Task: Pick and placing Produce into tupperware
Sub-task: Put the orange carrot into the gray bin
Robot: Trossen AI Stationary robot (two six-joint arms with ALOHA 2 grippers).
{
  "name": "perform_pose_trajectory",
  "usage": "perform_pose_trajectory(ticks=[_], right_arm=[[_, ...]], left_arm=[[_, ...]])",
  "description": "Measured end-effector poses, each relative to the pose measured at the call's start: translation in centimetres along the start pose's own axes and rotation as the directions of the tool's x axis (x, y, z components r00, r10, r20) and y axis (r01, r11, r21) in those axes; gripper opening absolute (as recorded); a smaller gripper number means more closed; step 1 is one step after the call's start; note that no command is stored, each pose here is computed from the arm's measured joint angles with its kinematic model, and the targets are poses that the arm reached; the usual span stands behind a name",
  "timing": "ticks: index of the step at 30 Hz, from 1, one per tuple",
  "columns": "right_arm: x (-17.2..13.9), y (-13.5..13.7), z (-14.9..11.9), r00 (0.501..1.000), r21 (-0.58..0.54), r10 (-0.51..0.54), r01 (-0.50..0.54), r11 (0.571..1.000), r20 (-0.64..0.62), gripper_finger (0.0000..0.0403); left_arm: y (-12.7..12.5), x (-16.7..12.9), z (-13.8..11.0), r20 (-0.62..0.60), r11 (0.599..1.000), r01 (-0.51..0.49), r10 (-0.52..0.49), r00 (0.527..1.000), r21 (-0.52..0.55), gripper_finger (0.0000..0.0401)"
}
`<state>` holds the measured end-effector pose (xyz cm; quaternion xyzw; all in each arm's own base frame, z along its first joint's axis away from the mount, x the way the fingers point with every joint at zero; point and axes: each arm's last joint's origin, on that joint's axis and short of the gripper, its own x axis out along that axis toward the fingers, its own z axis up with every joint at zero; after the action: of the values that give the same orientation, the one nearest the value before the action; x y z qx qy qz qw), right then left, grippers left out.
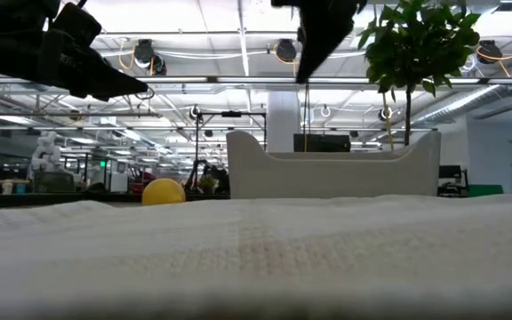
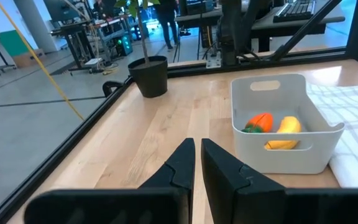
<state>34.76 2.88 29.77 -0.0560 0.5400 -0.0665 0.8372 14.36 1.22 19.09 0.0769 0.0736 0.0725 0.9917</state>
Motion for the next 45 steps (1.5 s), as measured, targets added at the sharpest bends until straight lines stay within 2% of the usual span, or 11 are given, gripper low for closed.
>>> perform_pose_trajectory(ticks=[5, 13, 15, 20, 26, 30, 39, 45], right_arm=[[1.6, 0.2, -0.2, 0.996, 0.050, -0.004, 0.009, 0.999, -0.087, 0.0000], [3.7, 1.7, -0.8, 0.997, 0.118, 0.036, -0.027, 0.993, -0.069, 0.0000], [4.4, 2.0, -1.3, 0.994, 0.117, 0.064, -0.054, 0.992, -0.087, 0.0000], [5.7, 2.3, -2.7, 0.989, 0.171, 0.063, -0.040, 0.985, -0.132, 0.0000], [7.3, 3.1, -3.6, 0.972, 0.207, 0.198, -0.169, 0.964, -0.125, 0.0006], [7.6, 3.2, -3.7, 0.970, 0.227, 0.215, -0.185, 0.956, -0.113, 0.0044], [7.6, 3.2, -3.7, 0.970, 0.239, 0.219, -0.188, 0.953, -0.109, 0.0180], [7.8, 3.4, -3.9, 0.971, 0.287, 0.216, -0.179, 0.941, -0.102, 0.0231]], left_arm=[[0.0, 0.0, 0.0, 0.000, 1.000, 0.001, -0.001, 1.000, -0.002, 0.0033], [0.0, 0.0, 0.0, -0.001, 1.000, 0.004, -0.004, 1.000, -0.001, 0.0033], [0.0, 0.0, 0.0, -0.001, 1.000, 0.003, -0.003, 1.000, -0.001, 0.0033], [0.0, 0.0, 0.0, -0.002, 1.000, 0.003, -0.003, 1.000, -0.001, 0.0033], [0.0, 0.0, 0.0, -0.003, 1.000, 0.004, -0.004, 1.000, 0.001, 0.0033], [0.0, 0.0, 0.0, -0.003, 1.000, 0.004, -0.004, 1.000, 0.001, 0.0033], [0.0, 0.0, -0.1, -0.008, 1.000, 0.004, -0.004, 1.000, -0.001, 0.0033], [0.0, 0.0, -0.2, -0.024, 1.000, 0.006, -0.006, 1.000, 0.001, 0.0033]])
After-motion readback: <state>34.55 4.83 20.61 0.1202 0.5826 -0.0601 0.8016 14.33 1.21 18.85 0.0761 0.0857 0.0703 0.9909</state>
